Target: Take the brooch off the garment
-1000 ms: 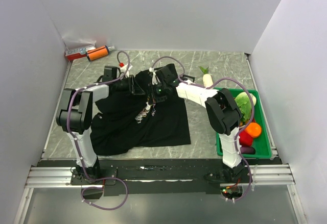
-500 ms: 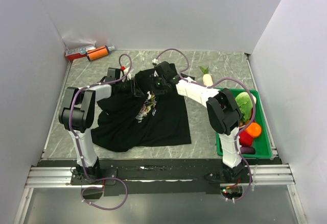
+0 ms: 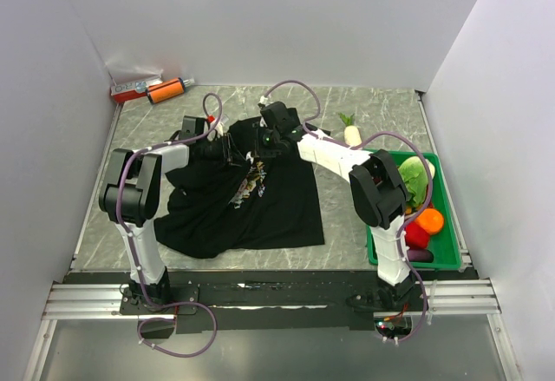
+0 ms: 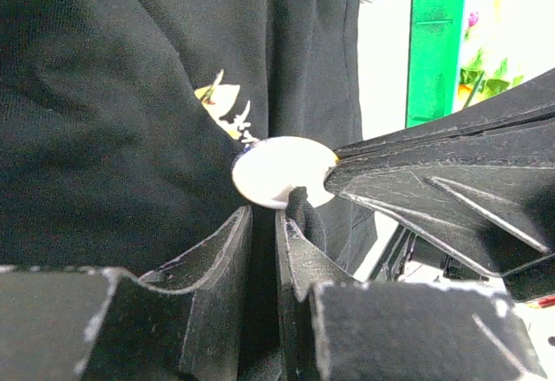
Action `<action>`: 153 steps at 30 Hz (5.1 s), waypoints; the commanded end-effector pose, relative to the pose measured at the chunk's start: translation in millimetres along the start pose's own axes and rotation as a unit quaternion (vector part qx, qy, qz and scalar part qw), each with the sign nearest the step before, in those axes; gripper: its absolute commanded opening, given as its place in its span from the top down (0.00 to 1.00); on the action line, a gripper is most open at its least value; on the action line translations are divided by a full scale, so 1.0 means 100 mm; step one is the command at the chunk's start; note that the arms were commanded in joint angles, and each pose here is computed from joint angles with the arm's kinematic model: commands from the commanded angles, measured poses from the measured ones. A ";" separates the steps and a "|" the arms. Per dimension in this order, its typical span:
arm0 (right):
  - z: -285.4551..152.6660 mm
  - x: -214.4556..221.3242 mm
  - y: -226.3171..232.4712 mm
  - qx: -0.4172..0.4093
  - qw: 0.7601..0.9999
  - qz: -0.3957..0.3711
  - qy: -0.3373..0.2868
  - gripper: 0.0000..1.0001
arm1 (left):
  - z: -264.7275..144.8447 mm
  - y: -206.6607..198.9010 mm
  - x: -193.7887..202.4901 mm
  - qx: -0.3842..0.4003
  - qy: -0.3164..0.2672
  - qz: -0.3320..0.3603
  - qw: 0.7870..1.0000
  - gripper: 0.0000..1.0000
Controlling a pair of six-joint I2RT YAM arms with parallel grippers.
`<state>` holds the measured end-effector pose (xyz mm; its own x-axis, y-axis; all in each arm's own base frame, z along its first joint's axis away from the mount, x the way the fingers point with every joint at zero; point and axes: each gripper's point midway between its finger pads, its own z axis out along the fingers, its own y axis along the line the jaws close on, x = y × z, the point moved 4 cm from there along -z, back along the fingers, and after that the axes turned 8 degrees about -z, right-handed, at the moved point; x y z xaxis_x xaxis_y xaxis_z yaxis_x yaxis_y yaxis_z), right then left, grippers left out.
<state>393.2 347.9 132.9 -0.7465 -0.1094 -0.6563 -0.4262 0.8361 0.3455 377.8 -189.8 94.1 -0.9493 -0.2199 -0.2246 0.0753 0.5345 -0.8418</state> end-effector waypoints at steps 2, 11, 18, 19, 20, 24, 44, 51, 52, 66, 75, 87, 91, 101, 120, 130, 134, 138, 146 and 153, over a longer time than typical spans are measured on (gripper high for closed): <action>-0.06 -0.32 0.23 -0.060 0.997 0.005 -0.058 1.00 | -0.07 -0.18 0.03 0.010 0.010 0.017 1.000 0.76; -0.15 -0.02 0.39 -0.236 0.971 0.023 -0.016 1.00 | -0.49 -0.03 0.18 -0.035 0.012 0.053 0.998 0.57; -0.11 0.16 0.45 -0.295 0.955 0.033 -0.005 1.00 | -0.77 -0.03 0.25 -0.007 -0.008 0.083 0.997 0.53; -0.12 0.16 0.45 -0.299 0.954 0.036 -0.005 1.00 | -0.75 0.01 0.27 -0.005 -0.002 0.078 0.997 0.52; -0.11 0.19 0.45 -0.304 0.952 0.038 -0.001 1.00 | -0.74 0.03 0.31 0.005 0.006 0.072 0.997 0.52; -0.10 0.17 0.43 -0.317 0.947 0.045 -0.007 1.00 | -0.67 0.02 0.34 0.041 0.010 0.045 0.998 0.49; -0.04 0.30 0.33 -0.322 0.945 0.059 0.017 1.00 | -0.63 0.16 0.31 0.110 -0.006 0.027 0.994 0.64; -0.03 0.33 0.33 -0.323 0.944 0.058 0.024 1.00 | -0.59 0.17 0.29 0.131 -0.005 0.004 0.991 0.72; -0.04 0.34 0.33 -0.323 0.944 0.058 0.025 1.00 | -0.58 0.17 0.28 0.134 -0.005 0.007 0.991 0.77; 0.06 0.38 0.26 -0.311 0.948 0.064 0.034 1.00 | -0.59 0.14 0.28 0.149 0.015 0.003 0.989 0.79; 0.09 0.47 0.24 -0.314 0.946 0.062 0.047 1.00 | -0.56 0.18 0.29 0.155 0.025 -0.013 0.987 0.88; 0.09 0.57 0.18 -0.345 0.934 0.052 0.072 0.59 | -0.56 0.28 0.45 0.145 0.055 0.001 0.988 0.99; 0.09 0.60 0.23 -0.386 0.918 0.045 0.085 0.50 | -0.54 0.33 0.46 0.142 0.057 0.013 0.988 0.99; 0.19 0.72 0.22 -0.397 0.910 0.047 0.109 0.63 | -0.49 0.47 0.54 0.135 0.063 -0.002 0.989 0.99; 0.29 0.75 0.26 -0.390 0.911 0.048 0.122 0.60 | -0.49 0.50 0.56 0.132 0.074 -0.006 0.988 0.99; 0.27 0.77 0.34 -0.417 0.899 0.027 0.130 0.53 | -0.49 0.49 0.55 0.137 0.075 -0.012 0.988 0.99; 0.30 0.80 0.36 -0.420 0.897 0.025 0.136 0.57 | -0.49 0.48 0.52 0.140 0.074 -0.013 0.987 0.99; 0.30 0.78 0.38 -0.427 0.894 0.022 0.136 0.65 | -0.50 0.47 0.52 0.139 0.074 -0.012 0.987 0.99; 0.23 0.81 0.42 -0.457 0.879 0.017 0.135 0.62 | -0.49 0.51 0.47 0.134 0.068 -0.015 0.988 0.99; 0.20 0.80 0.43 -0.467 0.874 0.013 0.132 0.67 | -0.47 0.53 0.42 0.131 0.068 -0.013 0.989 0.99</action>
<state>330.7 381.0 70.4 -0.8333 -0.3068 -0.4598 -0.5156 0.1315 0.8467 317.1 -133.0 61.0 -0.9882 -0.1198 -0.0953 0.0549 0.3038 -0.9511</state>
